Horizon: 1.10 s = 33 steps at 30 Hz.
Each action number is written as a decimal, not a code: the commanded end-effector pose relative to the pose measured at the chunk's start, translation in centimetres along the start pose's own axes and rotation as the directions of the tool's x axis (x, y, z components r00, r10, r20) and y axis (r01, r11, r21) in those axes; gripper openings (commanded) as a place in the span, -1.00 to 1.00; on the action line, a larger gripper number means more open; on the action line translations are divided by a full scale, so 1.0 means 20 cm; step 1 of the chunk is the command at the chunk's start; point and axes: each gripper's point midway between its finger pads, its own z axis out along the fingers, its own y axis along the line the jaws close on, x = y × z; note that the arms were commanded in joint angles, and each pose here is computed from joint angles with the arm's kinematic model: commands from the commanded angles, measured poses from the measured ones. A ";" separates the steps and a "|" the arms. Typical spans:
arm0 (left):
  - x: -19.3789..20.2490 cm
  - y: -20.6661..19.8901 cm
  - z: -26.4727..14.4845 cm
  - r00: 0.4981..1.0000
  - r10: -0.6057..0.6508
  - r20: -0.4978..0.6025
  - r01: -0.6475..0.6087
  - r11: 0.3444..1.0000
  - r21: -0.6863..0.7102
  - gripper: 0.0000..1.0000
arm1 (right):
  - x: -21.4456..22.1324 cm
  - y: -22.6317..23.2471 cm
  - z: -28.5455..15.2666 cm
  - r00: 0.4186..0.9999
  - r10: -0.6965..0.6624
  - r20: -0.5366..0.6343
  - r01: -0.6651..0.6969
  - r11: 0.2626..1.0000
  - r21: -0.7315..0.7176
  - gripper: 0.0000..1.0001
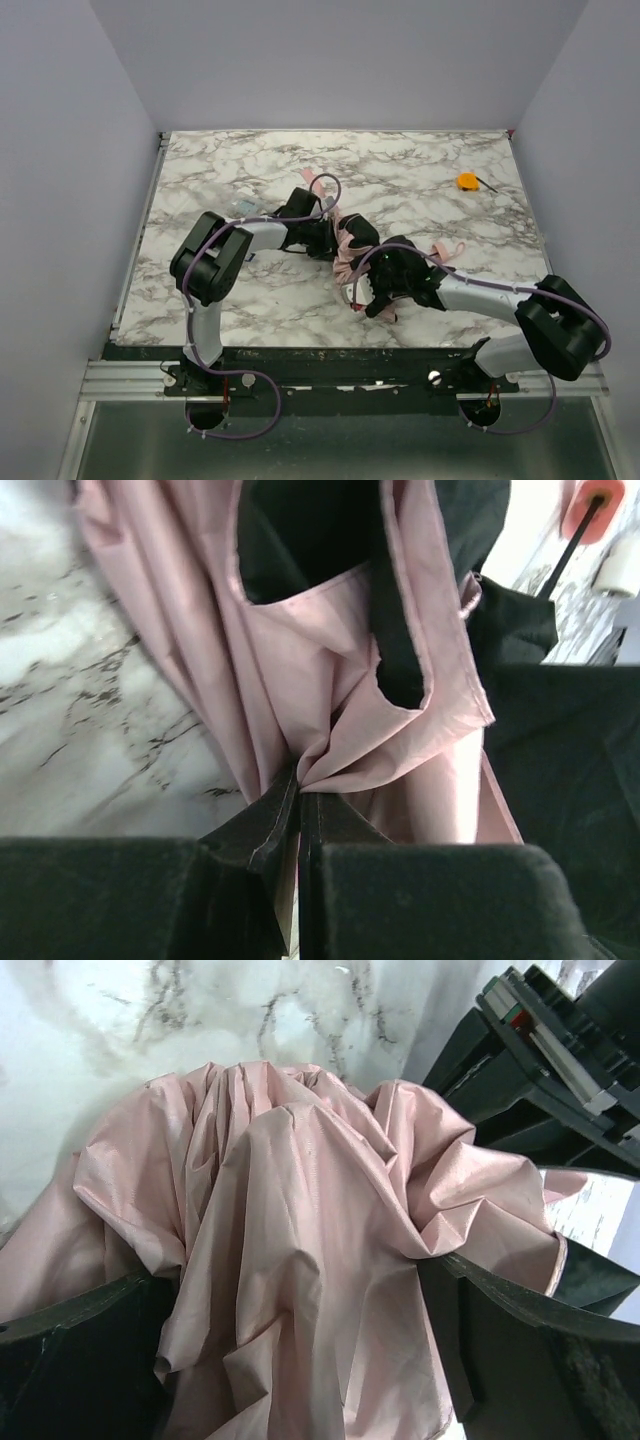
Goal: Put away the umbrella
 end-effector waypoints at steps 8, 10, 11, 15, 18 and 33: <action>0.43 -0.10 0.08 0.930 0.137 -0.340 -0.108 0.989 0.101 -0.85 | 0.19 0.20 0.12 0.976 0.116 -0.184 -0.149 0.972 -0.180 0.98; 0.47 -0.12 0.07 0.925 0.131 -0.358 -0.090 0.987 0.130 -0.85 | 0.24 0.24 0.13 0.965 0.123 -0.232 -0.170 0.966 -0.194 0.94; 0.48 -0.13 0.06 0.925 0.127 -0.358 -0.083 0.987 0.136 -0.85 | 0.27 0.26 0.13 0.958 0.130 -0.257 -0.185 0.962 -0.203 0.92; 0.49 -0.17 0.01 0.936 0.127 -0.328 -0.077 0.984 0.161 -0.85 | 0.31 0.33 0.12 0.935 0.158 -0.318 -0.240 0.942 -0.236 0.82; 0.48 -0.25 -0.04 0.944 0.143 -0.296 -0.079 0.973 0.218 -0.85 | 0.34 0.41 0.12 0.919 0.171 -0.356 -0.283 0.914 -0.291 0.59; -0.02 -0.30 -0.34 0.990 0.057 0.129 -0.085 0.972 0.217 -0.44 | 0.25 0.64 0.05 0.915 0.212 -0.342 -0.368 0.788 -0.494 -0.38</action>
